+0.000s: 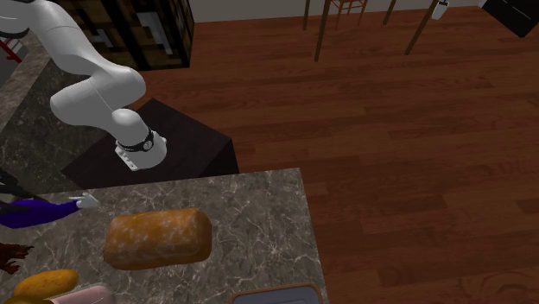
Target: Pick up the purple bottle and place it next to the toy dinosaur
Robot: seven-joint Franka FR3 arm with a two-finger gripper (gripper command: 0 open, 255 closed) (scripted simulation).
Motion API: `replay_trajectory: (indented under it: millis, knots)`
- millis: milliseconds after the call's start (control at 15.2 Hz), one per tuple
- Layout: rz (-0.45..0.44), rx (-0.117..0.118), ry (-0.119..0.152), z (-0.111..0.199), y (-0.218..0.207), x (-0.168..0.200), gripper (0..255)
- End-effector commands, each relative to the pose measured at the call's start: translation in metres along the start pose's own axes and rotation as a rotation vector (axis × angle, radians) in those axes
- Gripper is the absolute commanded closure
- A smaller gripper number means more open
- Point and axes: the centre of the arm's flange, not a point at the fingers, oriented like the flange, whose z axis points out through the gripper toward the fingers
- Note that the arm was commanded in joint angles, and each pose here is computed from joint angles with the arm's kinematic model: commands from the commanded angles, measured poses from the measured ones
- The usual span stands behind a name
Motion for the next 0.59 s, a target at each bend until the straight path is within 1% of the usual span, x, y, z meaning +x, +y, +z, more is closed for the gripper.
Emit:
replay_trajectory:
  millis: [0,528]
  knots:
    - [0.000,-0.001,0.000,0.011,0.000,-0.004,255]
    - [0.000,-0.001,0.000,0.050,0.001,-0.019,255]
